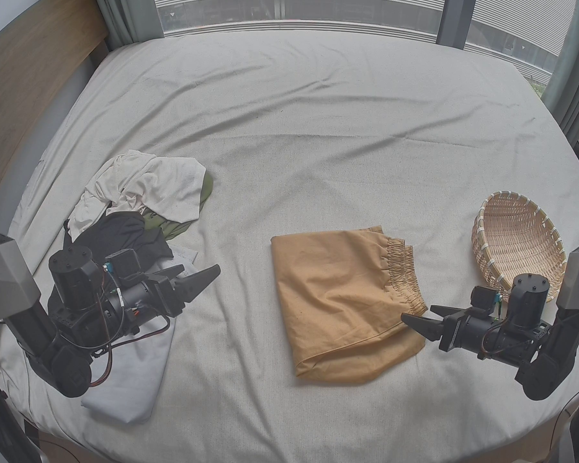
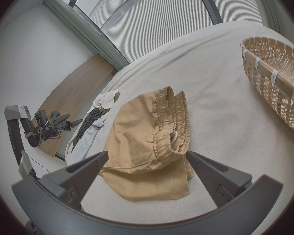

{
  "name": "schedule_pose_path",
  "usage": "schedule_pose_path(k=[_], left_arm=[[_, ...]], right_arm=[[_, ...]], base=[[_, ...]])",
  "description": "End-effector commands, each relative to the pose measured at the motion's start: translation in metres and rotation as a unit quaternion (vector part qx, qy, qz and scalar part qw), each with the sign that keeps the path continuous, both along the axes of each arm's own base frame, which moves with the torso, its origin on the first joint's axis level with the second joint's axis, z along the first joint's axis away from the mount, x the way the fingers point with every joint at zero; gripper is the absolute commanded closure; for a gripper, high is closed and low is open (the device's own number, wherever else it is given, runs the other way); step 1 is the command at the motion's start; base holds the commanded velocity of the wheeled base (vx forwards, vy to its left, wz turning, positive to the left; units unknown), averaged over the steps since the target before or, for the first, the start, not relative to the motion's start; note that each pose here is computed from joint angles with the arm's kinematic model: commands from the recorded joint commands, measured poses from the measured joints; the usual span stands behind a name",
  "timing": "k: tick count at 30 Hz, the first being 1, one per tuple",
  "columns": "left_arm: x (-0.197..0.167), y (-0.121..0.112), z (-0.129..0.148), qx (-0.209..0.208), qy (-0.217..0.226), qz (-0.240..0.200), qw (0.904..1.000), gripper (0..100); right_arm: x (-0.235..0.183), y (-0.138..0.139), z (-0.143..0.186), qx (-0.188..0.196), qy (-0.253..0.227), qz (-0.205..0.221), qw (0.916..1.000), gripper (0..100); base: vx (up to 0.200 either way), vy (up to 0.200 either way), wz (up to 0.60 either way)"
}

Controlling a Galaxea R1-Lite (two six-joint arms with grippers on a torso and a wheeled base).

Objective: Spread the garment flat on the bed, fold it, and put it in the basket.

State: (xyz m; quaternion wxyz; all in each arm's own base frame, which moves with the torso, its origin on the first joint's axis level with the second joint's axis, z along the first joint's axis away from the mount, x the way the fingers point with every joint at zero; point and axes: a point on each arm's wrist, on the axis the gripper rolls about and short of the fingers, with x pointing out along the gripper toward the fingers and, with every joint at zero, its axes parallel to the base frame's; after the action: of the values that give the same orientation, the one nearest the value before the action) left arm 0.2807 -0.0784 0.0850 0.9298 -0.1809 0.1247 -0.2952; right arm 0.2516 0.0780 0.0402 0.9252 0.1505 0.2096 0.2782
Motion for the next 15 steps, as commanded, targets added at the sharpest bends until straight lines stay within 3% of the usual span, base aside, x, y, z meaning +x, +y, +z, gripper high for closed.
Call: schedule_pose_path(k=[1, 15], left_arm=[[0.0002, -0.0022, -0.0059, 0.002, 0.011, -0.003, 0.9999, 0], [-0.001, -0.0033, -0.0044, 0.001, 0.009, -0.006, 0.9999, 0]], right_arm=[[0.0036, 0.002, -0.0128, -0.006, 0.019, -0.003, 0.9998, 0], [0.008, 0.0025, -0.019, -0.008, 0.027, -0.011, 0.9995, 0]], base=[[0.0, 0.0, 0.0], [0.0, 0.0, 0.0]])
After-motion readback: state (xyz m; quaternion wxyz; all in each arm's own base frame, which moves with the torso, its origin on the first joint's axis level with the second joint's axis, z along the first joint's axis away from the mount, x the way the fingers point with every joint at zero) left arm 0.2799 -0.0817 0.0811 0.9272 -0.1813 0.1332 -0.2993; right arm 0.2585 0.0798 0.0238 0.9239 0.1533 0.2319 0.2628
